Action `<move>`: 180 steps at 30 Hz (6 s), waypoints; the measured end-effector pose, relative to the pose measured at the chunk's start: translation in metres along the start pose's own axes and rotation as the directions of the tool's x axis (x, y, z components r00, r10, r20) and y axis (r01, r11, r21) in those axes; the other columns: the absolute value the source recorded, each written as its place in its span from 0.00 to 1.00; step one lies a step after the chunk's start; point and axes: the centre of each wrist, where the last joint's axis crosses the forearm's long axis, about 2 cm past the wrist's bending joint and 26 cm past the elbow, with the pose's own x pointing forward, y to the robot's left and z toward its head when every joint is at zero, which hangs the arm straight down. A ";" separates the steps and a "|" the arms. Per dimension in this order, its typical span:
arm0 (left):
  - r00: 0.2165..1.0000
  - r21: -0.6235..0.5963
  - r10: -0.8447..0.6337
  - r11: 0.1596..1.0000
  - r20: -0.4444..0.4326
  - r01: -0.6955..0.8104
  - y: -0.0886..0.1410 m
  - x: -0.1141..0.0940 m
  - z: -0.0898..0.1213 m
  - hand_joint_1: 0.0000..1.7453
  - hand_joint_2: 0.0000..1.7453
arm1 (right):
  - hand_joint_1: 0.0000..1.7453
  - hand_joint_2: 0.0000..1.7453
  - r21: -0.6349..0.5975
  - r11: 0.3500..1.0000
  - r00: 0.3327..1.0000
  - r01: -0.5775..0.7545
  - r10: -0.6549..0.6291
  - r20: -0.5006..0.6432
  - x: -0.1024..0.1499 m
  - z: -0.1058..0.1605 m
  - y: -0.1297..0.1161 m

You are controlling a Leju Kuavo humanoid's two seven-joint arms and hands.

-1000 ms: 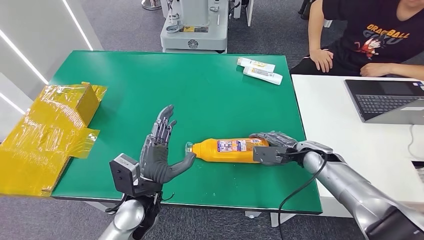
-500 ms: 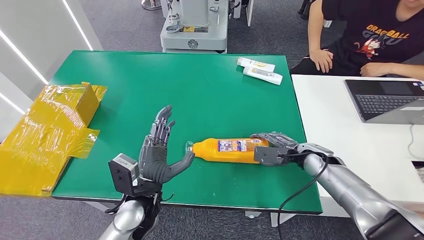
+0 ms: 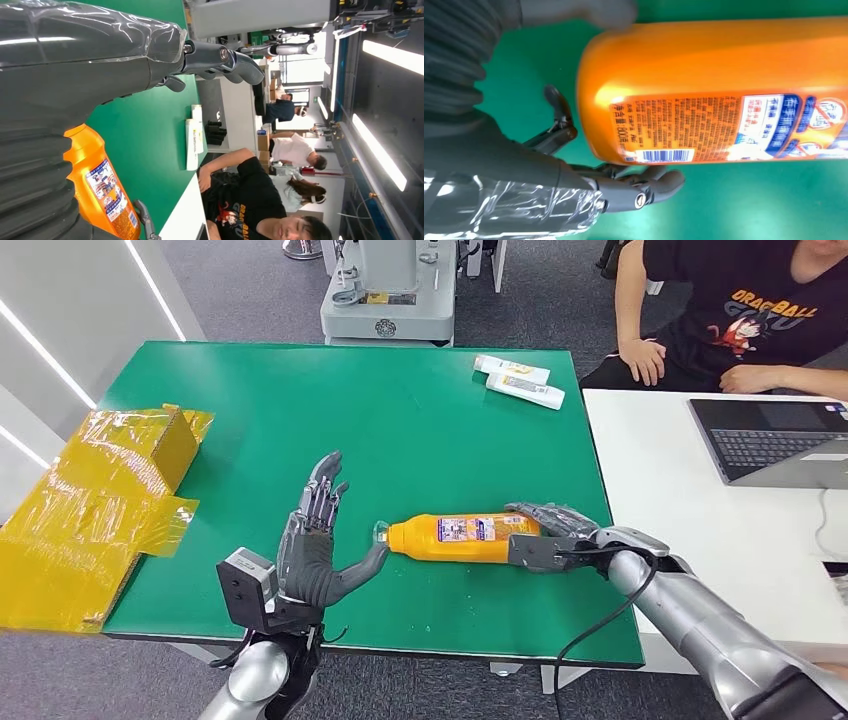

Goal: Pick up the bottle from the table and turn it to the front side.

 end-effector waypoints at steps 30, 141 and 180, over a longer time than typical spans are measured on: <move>1.000 -0.014 -0.023 1.000 0.014 0.023 -0.010 0.013 0.001 0.00 1.00 | 0.00 1.00 0.049 0.997 0.998 -0.052 0.050 0.041 0.035 -0.039 -0.053; 0.978 0.271 -0.187 0.950 0.088 0.157 0.052 0.011 -0.014 0.00 1.00 | 1.00 1.00 -0.485 0.848 0.927 0.214 -0.019 0.376 0.066 -0.002 0.074; 0.984 0.134 -0.175 0.975 -0.037 0.178 0.062 -0.004 -0.030 0.00 1.00 | 1.00 1.00 -0.757 0.618 0.939 0.212 0.085 0.332 0.069 0.011 0.033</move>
